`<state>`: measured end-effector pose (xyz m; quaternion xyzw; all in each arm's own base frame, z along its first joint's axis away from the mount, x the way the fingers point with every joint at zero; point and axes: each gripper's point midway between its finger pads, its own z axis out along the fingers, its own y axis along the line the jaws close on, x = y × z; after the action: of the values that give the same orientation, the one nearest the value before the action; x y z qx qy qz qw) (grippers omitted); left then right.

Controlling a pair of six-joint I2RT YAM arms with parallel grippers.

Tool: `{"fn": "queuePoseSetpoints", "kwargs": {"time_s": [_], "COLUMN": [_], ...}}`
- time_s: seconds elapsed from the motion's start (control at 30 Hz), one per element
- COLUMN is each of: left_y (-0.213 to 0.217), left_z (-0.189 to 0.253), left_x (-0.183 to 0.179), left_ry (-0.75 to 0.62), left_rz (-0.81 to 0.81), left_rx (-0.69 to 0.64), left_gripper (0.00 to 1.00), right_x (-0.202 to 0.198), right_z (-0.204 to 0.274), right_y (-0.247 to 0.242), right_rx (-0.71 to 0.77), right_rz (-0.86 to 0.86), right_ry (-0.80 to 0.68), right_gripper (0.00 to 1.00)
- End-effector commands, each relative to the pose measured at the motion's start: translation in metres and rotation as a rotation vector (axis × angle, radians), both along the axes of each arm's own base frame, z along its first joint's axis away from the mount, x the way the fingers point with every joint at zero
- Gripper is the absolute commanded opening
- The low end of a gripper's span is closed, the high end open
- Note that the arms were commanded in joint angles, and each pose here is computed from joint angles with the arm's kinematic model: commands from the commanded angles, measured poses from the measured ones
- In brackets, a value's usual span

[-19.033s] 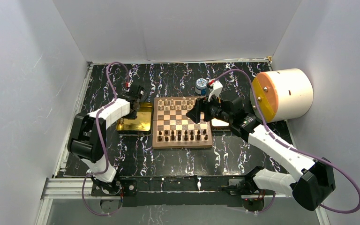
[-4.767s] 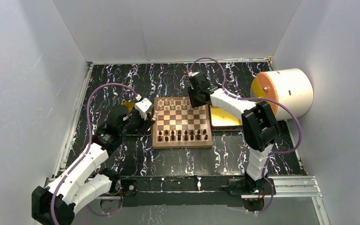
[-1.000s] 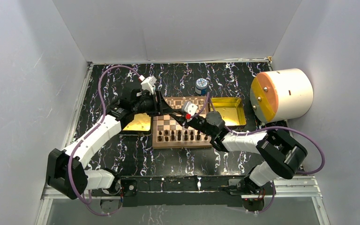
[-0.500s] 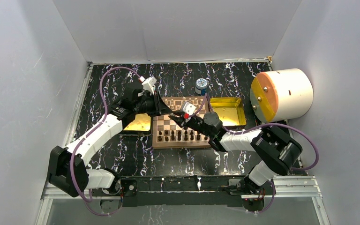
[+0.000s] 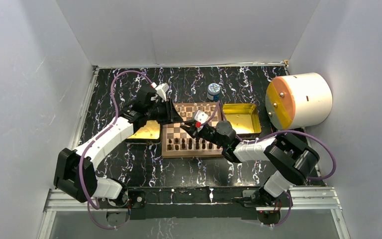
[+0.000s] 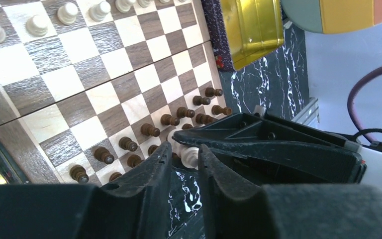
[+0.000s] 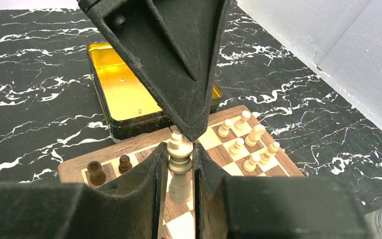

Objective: Set up the chess pieces on the board
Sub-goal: Place the chess piece on the chessboard.

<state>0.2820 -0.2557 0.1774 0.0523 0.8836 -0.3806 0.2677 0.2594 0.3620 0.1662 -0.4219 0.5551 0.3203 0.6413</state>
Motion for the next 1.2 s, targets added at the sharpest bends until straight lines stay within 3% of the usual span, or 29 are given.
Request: {"fn": "queuePoseSetpoints", "kwargs": {"time_s": [0.0,0.1,0.23,0.7,1.17], "left_y": [0.013,0.019,0.026,0.095,0.102], "left_z": [0.009,0.004,0.002,0.003,-0.020], "left_x": [-0.003,0.002,0.011,0.025,0.010], "left_ry": [-0.027,-0.050,-0.023,-0.133,-0.110], "left_rz": [0.026,0.035,0.048,0.138,0.115], "left_rx": [0.070,0.094,0.019,0.176,0.221], "left_gripper": [0.30,0.39,0.40,0.44,0.44], "right_x": [0.008,0.013,0.019,0.051,0.061], "right_z": [0.038,0.033,0.028,-0.014,-0.035], "right_y": [-0.002,-0.006,-0.008,0.002,0.013], "right_rx": [0.134,0.154,0.182,0.108,0.077], "right_rz": [-0.031,-0.050,-0.052,-0.074,-0.059], "right_ry": [-0.072,-0.026,-0.011,-0.004,0.039], "right_gripper": [0.05,0.05,0.05,0.09,0.21]}}
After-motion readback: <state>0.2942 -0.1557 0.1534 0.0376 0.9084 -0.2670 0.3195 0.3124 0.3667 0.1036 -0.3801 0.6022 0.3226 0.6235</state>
